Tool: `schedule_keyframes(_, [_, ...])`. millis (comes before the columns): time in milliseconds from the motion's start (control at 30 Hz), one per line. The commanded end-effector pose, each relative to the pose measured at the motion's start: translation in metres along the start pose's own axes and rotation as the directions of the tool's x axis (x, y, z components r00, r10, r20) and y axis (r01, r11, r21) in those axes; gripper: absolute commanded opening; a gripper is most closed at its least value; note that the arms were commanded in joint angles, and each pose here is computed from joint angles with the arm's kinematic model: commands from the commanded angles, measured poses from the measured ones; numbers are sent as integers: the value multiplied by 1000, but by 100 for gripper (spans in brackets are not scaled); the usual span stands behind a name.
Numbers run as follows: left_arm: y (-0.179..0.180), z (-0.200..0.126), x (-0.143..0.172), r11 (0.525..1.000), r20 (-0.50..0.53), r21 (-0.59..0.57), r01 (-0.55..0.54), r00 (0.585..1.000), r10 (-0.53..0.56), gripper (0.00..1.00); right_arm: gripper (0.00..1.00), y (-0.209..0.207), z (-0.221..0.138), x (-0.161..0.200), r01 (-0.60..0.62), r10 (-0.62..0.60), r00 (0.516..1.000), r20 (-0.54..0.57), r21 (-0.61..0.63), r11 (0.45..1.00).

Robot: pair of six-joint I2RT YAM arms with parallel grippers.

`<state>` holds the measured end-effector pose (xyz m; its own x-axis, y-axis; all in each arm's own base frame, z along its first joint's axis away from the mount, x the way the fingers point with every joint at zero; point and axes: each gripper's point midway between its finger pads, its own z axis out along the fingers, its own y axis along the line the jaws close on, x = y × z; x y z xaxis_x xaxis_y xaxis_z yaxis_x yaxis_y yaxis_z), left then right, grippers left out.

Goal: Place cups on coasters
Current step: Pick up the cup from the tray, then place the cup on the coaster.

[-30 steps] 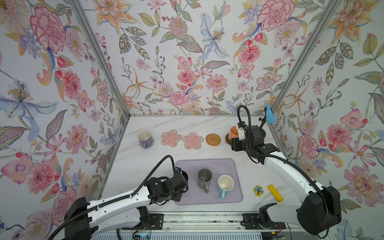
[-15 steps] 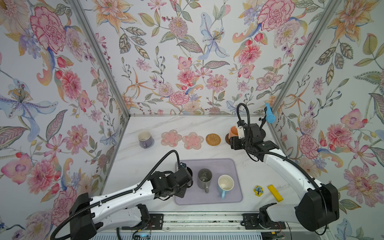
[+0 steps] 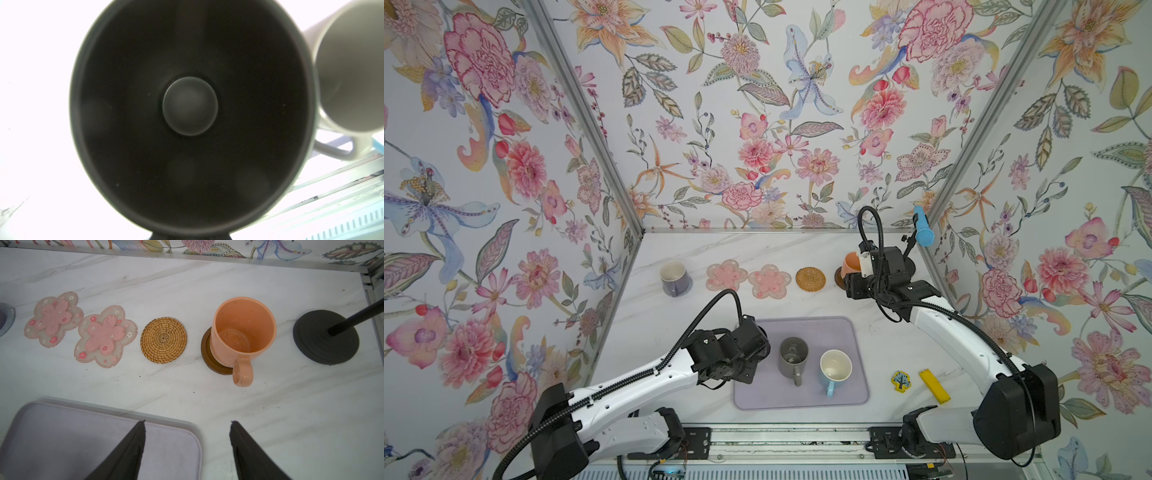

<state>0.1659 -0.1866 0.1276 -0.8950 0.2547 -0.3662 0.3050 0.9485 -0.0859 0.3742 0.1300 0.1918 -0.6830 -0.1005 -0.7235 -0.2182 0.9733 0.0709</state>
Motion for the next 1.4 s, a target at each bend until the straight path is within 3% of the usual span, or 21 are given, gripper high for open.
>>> schedule_keyframes(0, [6,-13,-25,1000,53,-9,-2,999,2,0,67,-1,-1,-11,-17,17,1000,16,3,1000])
schedule_keyframes(1000, [88,8,-107,985,60,-156,67,996,-58,0,67,-14,17,-14,-53,53,998,-38,-1,999])
schedule_keyframes(1367, [123,14,-154,969,144,-183,166,979,-141,0,67,-21,18,-12,-64,63,996,-60,-11,998])
